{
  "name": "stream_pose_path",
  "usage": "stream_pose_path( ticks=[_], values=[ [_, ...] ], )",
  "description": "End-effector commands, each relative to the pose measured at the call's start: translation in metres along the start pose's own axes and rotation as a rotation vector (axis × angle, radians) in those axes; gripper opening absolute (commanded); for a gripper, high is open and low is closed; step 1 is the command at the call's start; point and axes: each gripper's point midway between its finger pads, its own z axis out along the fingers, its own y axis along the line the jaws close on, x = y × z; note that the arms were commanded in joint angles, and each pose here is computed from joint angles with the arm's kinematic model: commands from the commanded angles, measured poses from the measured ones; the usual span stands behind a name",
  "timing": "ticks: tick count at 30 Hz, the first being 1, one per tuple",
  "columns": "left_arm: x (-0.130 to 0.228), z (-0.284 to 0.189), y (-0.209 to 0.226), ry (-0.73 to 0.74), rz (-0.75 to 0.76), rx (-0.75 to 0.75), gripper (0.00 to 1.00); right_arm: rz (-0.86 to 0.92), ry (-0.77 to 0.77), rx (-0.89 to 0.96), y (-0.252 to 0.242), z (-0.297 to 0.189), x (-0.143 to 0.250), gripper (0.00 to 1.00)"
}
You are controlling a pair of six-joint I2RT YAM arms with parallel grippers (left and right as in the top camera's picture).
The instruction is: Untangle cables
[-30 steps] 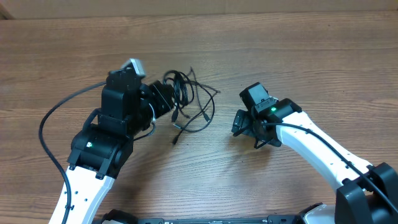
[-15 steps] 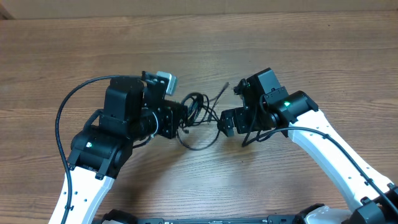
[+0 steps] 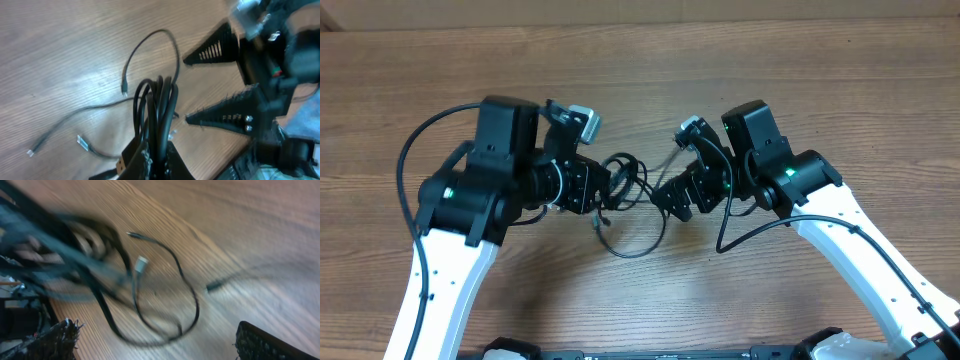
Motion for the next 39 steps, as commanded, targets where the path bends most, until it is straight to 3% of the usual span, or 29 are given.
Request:
stream_pose_path(
  ticks=[1, 18, 27, 32, 39],
  values=[
    [-0.002, 0.003, -0.002, 0.038, 0.046, 0.027, 0.04, -0.079, -0.085, -0.056, 0.015, -0.013, -0.023, 1.00],
    [-0.020, -0.008, -0.028, -0.014, 0.081, 0.142, 0.04, -0.152, -0.114, -0.051, 0.015, -0.012, -0.030, 1.00],
    [-0.017, -0.007, 0.017, 0.000, 0.031, -0.119, 0.04, -0.212, -0.229, -0.027, 0.031, -0.052, -0.053, 1.00],
    [-0.019, -0.007, 0.017, -0.009, 0.031, -0.115, 0.04, -0.248, -0.276, -0.003, 0.037, -0.069, -0.058, 1.00],
    [-0.018, -0.006, 0.002, -0.006, 0.040, -0.035, 0.04, -0.358, -0.228, 0.006, 0.026, -0.050, -0.052, 1.00]
  ],
)
